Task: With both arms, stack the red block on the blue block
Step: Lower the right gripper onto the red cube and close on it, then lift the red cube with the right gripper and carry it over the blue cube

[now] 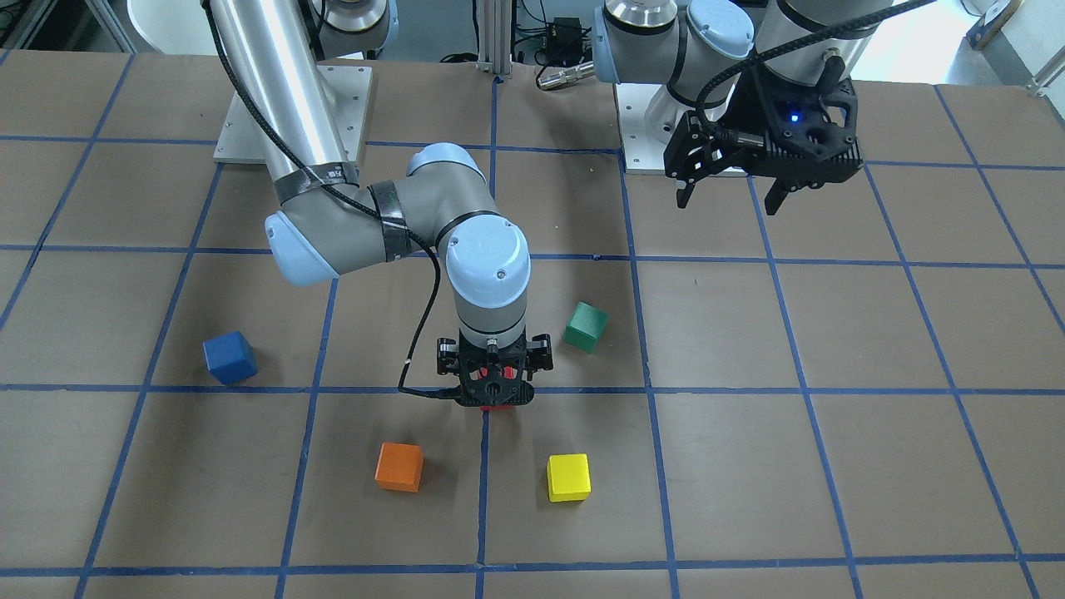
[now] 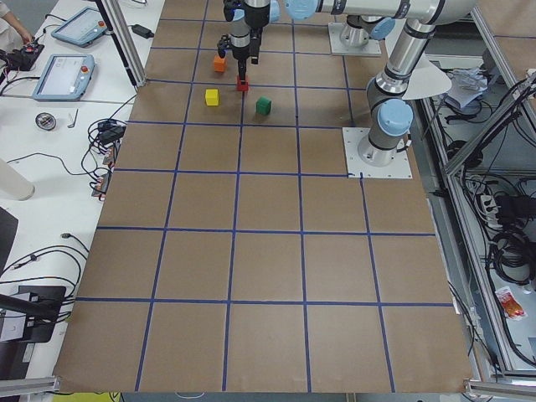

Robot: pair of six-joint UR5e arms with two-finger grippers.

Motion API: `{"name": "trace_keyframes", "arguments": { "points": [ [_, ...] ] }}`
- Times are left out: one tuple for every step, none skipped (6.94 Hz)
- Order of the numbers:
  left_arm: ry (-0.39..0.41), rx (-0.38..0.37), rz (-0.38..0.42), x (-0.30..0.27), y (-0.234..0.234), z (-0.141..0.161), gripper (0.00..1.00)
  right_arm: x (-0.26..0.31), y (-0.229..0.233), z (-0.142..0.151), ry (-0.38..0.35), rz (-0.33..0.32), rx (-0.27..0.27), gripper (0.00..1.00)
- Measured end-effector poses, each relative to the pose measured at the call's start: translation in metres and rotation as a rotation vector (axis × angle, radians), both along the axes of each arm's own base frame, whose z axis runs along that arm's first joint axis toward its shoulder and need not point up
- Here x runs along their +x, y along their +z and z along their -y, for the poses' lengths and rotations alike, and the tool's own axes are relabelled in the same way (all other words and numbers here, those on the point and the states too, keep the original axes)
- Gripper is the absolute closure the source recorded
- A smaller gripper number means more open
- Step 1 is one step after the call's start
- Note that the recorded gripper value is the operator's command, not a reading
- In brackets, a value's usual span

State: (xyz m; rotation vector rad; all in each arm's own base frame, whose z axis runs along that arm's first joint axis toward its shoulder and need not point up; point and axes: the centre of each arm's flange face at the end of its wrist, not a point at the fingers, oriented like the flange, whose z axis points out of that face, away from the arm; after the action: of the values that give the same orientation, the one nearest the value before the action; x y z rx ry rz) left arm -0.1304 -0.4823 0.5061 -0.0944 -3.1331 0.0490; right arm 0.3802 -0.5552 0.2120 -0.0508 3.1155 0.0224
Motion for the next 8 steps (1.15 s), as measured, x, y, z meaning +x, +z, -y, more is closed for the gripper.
{"name": "trace_keyframes", "arguments": {
  "points": [
    [0.005,0.0,0.002,0.0,0.0,0.0,0.0,0.0,-0.004,0.0,0.0,0.0,0.005,0.35],
    [0.007,-0.001,0.005,0.001,0.0,0.0,0.0,0.0,-0.006,0.0,0.0,-0.002,0.009,0.66],
    [0.007,-0.003,0.007,0.001,0.001,0.001,0.0,0.0,-0.008,0.0,0.004,-0.006,0.011,0.96],
    [0.008,-0.006,0.005,0.001,0.002,0.002,0.0,-0.001,-0.008,0.0,0.009,-0.01,0.01,1.0],
    [0.009,-0.007,0.001,0.0,0.003,0.003,0.0,-0.001,-0.007,0.0,0.013,-0.012,0.007,1.0],
    [0.01,-0.01,-0.002,0.0,0.004,0.004,0.0,-0.002,0.0,0.001,0.013,-0.012,0.0,1.0],
    [0.012,-0.014,-0.003,0.001,0.005,0.004,0.0,-0.006,0.019,0.004,0.007,-0.009,-0.016,1.0],
    [0.013,-0.017,-0.004,0.002,0.006,0.005,0.0,-0.016,0.047,0.007,-0.009,-0.006,-0.027,1.0]
  ]
}}
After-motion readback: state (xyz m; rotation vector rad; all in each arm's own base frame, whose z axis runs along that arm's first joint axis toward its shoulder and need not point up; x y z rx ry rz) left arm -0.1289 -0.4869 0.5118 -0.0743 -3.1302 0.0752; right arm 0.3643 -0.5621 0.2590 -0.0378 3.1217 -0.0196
